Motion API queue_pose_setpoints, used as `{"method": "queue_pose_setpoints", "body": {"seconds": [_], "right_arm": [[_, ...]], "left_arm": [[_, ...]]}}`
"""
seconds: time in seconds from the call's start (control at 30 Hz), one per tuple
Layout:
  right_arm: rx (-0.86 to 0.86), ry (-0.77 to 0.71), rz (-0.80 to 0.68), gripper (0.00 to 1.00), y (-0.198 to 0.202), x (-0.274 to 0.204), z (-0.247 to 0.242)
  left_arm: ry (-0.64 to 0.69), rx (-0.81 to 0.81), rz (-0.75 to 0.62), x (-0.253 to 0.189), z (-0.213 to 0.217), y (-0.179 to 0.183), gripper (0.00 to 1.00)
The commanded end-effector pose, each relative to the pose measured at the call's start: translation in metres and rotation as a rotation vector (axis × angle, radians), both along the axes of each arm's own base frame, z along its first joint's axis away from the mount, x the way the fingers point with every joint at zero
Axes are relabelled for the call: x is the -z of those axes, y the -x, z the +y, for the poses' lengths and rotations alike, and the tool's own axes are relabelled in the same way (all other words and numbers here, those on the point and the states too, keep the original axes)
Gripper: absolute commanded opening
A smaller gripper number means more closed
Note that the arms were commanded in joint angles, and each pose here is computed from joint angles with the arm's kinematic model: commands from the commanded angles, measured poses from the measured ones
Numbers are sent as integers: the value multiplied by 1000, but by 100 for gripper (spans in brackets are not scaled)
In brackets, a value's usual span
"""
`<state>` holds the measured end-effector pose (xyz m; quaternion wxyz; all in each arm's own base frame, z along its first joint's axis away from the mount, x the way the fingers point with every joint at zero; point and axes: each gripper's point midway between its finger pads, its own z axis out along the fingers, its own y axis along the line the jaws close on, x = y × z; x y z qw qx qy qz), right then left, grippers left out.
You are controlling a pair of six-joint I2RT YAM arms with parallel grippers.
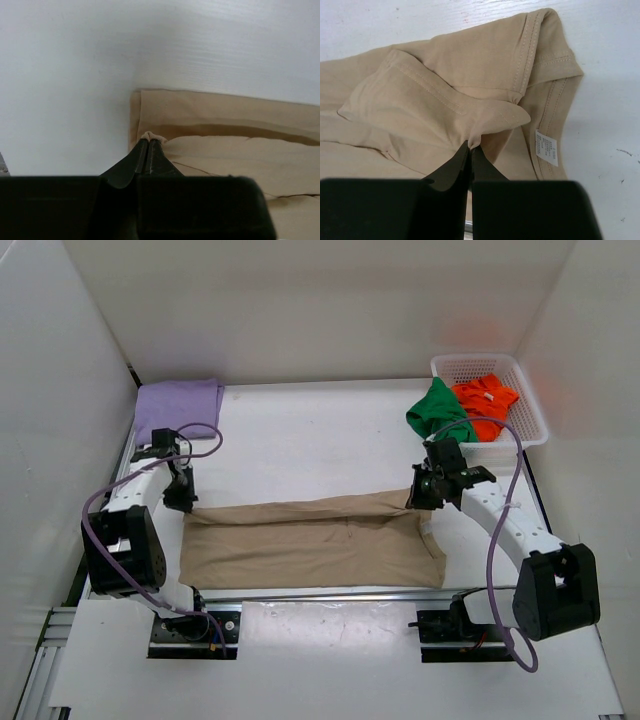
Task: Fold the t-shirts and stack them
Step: Fold the other side of the tshirt into a rectangle
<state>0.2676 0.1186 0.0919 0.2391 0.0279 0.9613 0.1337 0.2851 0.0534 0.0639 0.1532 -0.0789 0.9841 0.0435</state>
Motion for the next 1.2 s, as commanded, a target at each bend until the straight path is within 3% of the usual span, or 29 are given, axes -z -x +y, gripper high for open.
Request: {"method": "queue_pose_setpoints", "body": {"seconds": [0.0, 0.27, 0.43, 0.6, 0.77, 0.87, 1.03, 1.17], "right_arm": [[42, 3, -22, 0, -2, -6, -4], [96, 9, 86, 0, 22, 16, -3], [136, 37, 133, 0, 27, 26, -9], [143, 49, 179, 0, 32, 37, -7], [147, 69, 204, 0, 33, 45, -9], [152, 81, 208, 0, 33, 47, -11], [152, 89, 225, 0, 37, 52, -13], [143, 86, 216, 0, 35, 49, -10]], "left_arm": [[-28, 4, -36, -9, 1, 3, 10], [-33, 10, -9, -1, -1, 16, 12], [-44, 7, -12, -1, 0, 24, 24], [-61, -10, -47, -9, 3, 38, 29], [66, -19, -3, -18, -14, 76, 42], [127, -15, 41, -20, -24, 89, 44], [140, 66, -13, -38, -36, 36, 47], [175, 283, 11, -41, -97, -5, 48]]}}
